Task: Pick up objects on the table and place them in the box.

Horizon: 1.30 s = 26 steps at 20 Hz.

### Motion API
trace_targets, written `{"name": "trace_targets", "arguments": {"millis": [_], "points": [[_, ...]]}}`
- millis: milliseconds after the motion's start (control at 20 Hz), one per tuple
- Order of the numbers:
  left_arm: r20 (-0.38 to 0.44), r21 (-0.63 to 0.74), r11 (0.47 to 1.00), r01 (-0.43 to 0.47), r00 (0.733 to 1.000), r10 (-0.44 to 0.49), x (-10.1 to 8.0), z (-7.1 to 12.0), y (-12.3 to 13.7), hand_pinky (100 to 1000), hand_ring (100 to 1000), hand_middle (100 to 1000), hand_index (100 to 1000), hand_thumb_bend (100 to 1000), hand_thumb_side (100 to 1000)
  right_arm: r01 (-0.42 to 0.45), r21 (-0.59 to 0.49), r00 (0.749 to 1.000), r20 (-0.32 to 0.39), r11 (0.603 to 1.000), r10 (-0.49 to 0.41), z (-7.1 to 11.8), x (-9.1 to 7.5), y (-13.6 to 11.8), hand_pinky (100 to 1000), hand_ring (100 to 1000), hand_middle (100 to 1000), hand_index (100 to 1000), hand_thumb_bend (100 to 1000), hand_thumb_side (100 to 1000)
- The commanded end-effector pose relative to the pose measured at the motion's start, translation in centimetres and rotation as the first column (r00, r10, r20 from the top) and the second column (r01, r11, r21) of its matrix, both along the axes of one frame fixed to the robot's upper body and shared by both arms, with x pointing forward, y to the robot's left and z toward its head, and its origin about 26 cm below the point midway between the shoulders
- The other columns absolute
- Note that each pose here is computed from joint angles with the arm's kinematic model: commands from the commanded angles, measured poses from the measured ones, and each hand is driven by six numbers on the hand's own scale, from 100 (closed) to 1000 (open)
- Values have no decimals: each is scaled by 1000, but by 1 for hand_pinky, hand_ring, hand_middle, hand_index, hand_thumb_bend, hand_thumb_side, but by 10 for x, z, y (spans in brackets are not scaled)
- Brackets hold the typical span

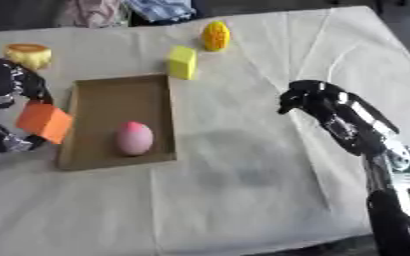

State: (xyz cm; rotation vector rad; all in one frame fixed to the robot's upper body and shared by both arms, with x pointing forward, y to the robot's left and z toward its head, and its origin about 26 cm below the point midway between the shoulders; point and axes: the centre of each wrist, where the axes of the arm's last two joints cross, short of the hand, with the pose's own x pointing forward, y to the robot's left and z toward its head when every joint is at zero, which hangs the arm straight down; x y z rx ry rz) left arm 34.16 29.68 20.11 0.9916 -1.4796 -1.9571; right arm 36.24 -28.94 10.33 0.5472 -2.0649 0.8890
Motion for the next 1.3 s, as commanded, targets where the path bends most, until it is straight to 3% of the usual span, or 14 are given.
{"name": "trace_targets", "arguments": {"millis": [50, 350, 550, 700, 850, 950, 1100, 1300], "points": [[-3, 13, 1000, 12, 1000, -12, 7, 0, -5, 715, 561, 503, 656, 168, 210, -19, -9, 999, 26, 1000, 19, 7, 2, 1, 884, 713, 741, 868, 100, 599], [-51, 42, 998, 50, 998, -48, 11, -13, -15, 729, 583, 531, 688, 191, 231, -24, -10, 999, 25, 1000, 24, 7, 2, 2, 885, 713, 741, 867, 100, 598], [-118, 133, 990, 48, 992, -32, 7, -18, -16, 763, 661, 631, 801, 299, 263, -23, -11, 999, 25, 1000, 23, 7, 2, 2, 885, 713, 741, 867, 100, 598], [-145, 197, 979, 44, 989, -16, 2, -15, -15, 777, 706, 692, 836, 350, 274, -21, -11, 999, 24, 1000, 21, 7, 1, 1, 885, 714, 741, 867, 100, 597], [-140, 233, 972, 41, 990, -8, -6, -4, -14, 795, 759, 767, 875, 366, 501, -20, -11, 999, 24, 1000, 20, 7, 1, 1, 885, 714, 741, 868, 100, 594], [-119, 240, 970, 37, 993, -8, -13, 7, -12, 805, 778, 794, 886, 373, 546, -18, -12, 1000, 24, 1000, 18, 7, 1, 0, 885, 714, 741, 868, 100, 595], [-73, 224, 974, 21, 997, -5, -26, 26, -9, 812, 787, 807, 890, 365, 529, -15, -14, 1000, 25, 1000, 15, 7, 1, -1, 886, 714, 741, 868, 100, 594], [11, 150, 987, -51, 999, 50, -38, 51, 3, 797, 762, 781, 876, 372, 378, -12, -16, 1000, 25, 1000, 12, 7, 2, -2, 886, 714, 741, 868, 100, 595]]}}
